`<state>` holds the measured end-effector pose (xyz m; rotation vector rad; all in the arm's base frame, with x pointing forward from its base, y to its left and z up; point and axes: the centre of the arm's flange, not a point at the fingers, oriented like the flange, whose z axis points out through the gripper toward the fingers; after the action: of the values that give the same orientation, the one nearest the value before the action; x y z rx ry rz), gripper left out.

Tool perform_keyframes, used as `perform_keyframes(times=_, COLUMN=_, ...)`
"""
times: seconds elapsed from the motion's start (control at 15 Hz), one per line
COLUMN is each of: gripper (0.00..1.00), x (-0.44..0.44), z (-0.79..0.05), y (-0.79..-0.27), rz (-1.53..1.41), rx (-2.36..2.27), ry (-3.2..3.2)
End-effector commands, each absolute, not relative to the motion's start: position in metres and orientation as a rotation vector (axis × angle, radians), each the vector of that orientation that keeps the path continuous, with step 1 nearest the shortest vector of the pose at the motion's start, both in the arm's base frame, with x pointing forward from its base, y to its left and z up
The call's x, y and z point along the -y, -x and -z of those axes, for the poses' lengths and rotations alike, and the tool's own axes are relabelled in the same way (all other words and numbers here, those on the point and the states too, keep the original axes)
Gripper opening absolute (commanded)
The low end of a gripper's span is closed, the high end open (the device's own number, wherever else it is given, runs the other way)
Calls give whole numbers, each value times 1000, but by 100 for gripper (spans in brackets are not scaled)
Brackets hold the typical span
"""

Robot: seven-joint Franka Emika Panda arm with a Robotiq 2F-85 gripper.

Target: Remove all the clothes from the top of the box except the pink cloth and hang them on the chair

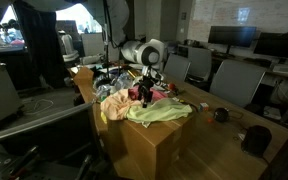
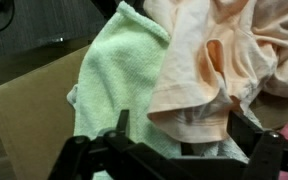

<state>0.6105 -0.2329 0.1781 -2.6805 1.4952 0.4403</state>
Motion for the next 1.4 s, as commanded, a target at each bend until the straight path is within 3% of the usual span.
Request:
perform_keyframes(times=0.0, gripper=100, x=240, z=-167, y=-615, rz=-489, rx=-1493, ry=2660)
perform_keyframes(times=0.67, gripper=98, x=241, z=-156, y=-604, rz=-577, rx=-1489, ry=2628)
perform_keyframes(times=0.73, gripper=74, x=241, z=-156, y=-604, rz=-576, rx=-1486, ry=2629)
perform_keyframes(times=0.87, gripper=70, x=240, z=-155, y=-604, rz=-576, rx=-1479, ry=2632)
perform_keyframes(times=1.33, gripper=15, x=239, z=-158, y=-601, rz=-569, rx=-1460, ry=2625)
